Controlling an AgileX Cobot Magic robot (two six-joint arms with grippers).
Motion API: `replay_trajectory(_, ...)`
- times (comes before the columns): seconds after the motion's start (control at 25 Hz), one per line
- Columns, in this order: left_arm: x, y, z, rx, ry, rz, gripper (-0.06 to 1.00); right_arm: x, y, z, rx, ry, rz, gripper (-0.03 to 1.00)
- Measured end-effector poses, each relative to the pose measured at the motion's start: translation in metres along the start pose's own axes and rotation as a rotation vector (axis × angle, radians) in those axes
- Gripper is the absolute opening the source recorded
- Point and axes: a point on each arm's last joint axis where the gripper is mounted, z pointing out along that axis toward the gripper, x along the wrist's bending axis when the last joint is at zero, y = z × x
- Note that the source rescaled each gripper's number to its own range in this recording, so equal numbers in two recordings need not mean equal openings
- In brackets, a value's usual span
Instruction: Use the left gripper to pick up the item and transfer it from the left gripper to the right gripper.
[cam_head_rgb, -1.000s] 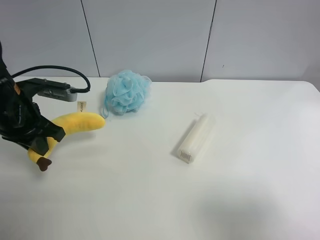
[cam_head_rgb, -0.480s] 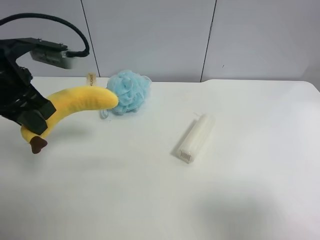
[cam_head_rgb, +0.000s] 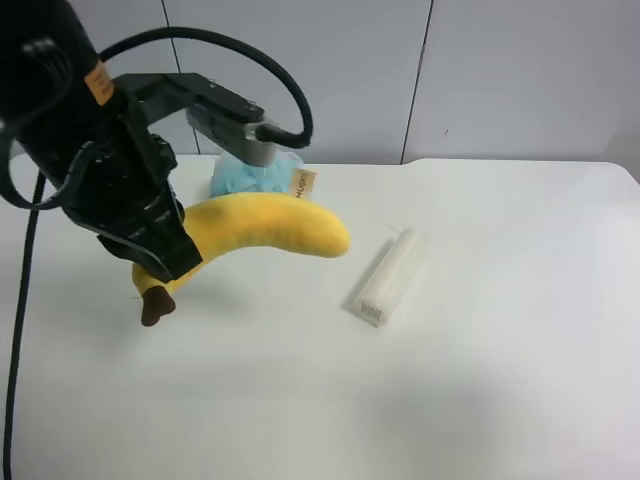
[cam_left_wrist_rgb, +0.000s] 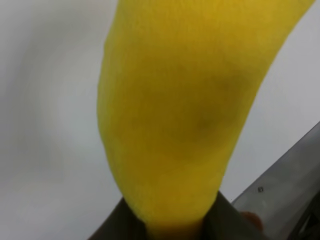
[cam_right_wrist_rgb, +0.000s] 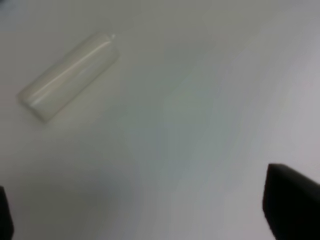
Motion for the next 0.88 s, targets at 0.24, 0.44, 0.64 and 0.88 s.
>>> replay_trajectory(0.24,-0.018,0.028,0.008,0.000,0.001,0.088,0.00,0.007,0.040,0.018,0.018,0.195,-0.176,1.00)
replay_trajectory(0.44,-0.021,0.040,0.008,-0.006,-0.002,0.119,0.00,0.019,0.062,0.041,0.043,0.333,-0.331,1.00)
replay_trajectory(0.64,-0.021,0.039,0.007,0.006,-0.002,0.139,0.00,0.040,0.075,0.071,0.050,0.435,-0.470,1.00)
replay_trajectory(0.88,-0.021,0.038,0.007,0.020,-0.003,0.160,0.00,0.068,0.079,0.106,0.047,0.510,-0.562,1.00)
